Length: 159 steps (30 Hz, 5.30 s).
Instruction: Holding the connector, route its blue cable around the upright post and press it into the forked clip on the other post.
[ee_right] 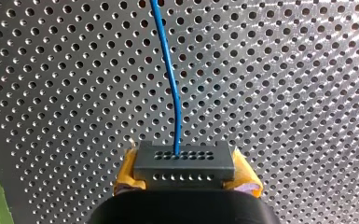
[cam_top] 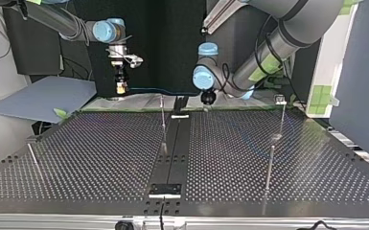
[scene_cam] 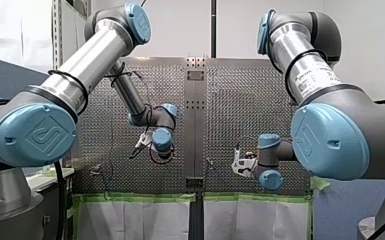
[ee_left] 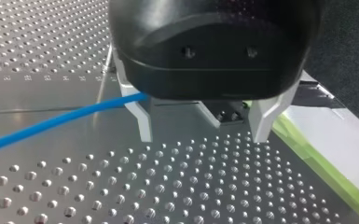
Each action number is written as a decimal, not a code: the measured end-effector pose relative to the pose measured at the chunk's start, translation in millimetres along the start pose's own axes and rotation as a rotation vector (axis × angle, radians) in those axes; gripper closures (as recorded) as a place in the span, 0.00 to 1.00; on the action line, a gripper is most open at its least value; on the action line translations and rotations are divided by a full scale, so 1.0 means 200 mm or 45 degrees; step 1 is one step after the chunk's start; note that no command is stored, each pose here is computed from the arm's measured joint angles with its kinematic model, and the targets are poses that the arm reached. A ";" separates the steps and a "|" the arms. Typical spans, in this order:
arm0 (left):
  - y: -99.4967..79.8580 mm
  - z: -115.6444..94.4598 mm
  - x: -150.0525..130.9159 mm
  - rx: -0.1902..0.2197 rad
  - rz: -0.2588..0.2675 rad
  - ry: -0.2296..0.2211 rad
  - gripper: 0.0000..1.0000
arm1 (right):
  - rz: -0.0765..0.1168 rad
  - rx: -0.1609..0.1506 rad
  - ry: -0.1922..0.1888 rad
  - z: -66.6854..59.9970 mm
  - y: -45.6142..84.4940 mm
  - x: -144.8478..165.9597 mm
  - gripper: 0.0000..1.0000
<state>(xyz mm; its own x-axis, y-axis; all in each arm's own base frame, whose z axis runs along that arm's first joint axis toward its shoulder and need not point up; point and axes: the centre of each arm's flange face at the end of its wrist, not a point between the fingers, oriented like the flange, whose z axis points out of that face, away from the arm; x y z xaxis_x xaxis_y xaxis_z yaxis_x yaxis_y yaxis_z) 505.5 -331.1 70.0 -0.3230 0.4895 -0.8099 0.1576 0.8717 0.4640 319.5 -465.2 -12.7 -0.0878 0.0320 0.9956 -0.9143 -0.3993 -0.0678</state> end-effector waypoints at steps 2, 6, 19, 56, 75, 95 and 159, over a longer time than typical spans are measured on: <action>-0.01 0.00 0.01 0.001 0.004 0.006 0.01 | 0.000 0.000 0.001 0.00 0.00 0.00 0.69; -0.05 0.02 0.08 0.009 0.029 0.029 0.01 | 0.001 0.000 0.003 0.00 0.00 0.00 0.69; -0.24 0.08 0.28 0.074 0.055 0.079 0.01 | 0.001 0.004 0.006 0.00 0.00 0.00 0.69; -0.53 0.02 0.17 0.382 -0.294 -0.160 0.01 | -0.003 -0.015 0.014 0.02 0.04 0.01 0.69; -0.53 0.02 0.14 0.281 -0.497 -0.170 0.01 | -0.002 -0.036 0.009 0.07 0.11 0.02 0.69; -0.61 -0.03 0.09 0.286 -0.546 -0.227 0.01 | 0.006 0.084 -0.048 0.12 0.08 0.03 0.69; -0.85 -0.11 0.02 0.169 -0.624 -0.293 0.10 | 0.016 0.166 -0.071 0.12 0.16 0.02 0.69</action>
<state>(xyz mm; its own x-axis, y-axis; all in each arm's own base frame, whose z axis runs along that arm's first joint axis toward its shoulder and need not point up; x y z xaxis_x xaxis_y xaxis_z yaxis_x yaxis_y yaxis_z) 457.4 -477.2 -5.0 -0.1783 0.0057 -0.9840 0.1612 0.9866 -0.0235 299.9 -500.5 -8.8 -0.0739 -0.0232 0.9970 -0.8536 -0.5154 -0.0752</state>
